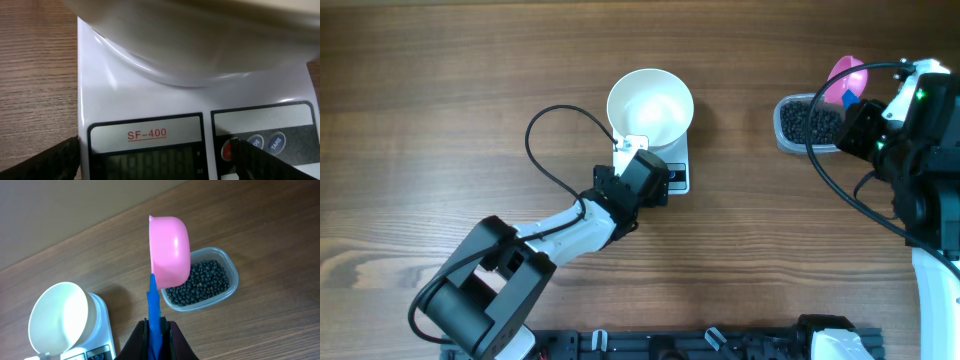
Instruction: Scoop item into bowl and weigh 150g on scale
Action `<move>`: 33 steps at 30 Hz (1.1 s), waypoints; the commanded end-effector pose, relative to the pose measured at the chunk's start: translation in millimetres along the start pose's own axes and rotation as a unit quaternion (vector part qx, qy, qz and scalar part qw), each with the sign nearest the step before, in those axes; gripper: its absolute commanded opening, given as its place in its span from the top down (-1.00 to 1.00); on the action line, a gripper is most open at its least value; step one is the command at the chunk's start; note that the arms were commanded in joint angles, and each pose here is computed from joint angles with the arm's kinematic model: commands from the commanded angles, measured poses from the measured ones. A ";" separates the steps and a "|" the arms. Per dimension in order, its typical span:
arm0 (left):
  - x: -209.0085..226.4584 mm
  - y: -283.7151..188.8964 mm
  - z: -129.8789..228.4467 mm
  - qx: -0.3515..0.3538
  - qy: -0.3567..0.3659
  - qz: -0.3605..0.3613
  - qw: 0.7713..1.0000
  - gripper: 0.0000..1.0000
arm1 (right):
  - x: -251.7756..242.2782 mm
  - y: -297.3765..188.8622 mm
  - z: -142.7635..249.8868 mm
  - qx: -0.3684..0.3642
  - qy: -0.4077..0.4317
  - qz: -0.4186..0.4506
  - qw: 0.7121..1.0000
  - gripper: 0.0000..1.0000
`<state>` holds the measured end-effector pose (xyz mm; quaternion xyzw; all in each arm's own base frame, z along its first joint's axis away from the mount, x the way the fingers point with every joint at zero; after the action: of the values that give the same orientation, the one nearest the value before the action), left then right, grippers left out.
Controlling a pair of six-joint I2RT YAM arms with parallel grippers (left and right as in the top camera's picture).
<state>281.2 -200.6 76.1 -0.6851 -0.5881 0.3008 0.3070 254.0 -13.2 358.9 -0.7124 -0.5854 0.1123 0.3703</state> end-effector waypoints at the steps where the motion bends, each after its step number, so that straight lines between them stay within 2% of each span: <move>1: 1.6 5.4 13.3 0.025 0.011 0.002 1.000 -1.00 | -1.3 -2.6 -3.2 -0.010 -0.007 0.007 1.000 0.91; 14: -0.9 -40.7 -27.6 -0.057 -0.012 0.032 0.998 -1.00 | -1.9 -2.6 -1.7 -0.005 -0.007 0.009 1.000 0.91; 22: 13.4 -90.3 -36.9 -0.066 -0.022 0.037 0.997 -1.00 | -2.5 -2.6 -0.2 0.000 -0.007 0.011 1.000 0.91; 27: 40.2 -136.5 -46.9 -0.093 -0.108 0.041 0.989 -1.00 | -3.4 -2.6 2.2 0.007 -0.007 0.013 1.000 0.91; 28: 55.4 -153.5 -51.2 -0.111 -0.140 0.038 0.983 -1.00 | -3.7 -2.6 2.9 0.009 -0.007 0.014 1.000 0.91; 33: 109.0 -195.6 -54.2 -0.162 -0.210 -0.001 0.964 -1.00 | -3.7 -2.6 3.0 0.009 -0.007 0.015 1.000 0.92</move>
<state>225.9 -110.1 234.4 -0.6808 -0.6410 0.3290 0.1319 249.7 -13.1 354.2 -0.7099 -0.5783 0.1253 0.3820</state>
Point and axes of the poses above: each gripper's point midway between its finger pads, its own y axis out along the fingers, its own x axis along the line the jaws close on, z = x × y, the point moved 8 cm from there along -y, back along the fingers, and after that the axes turned 1 degree about y, right-handed, at the moved point
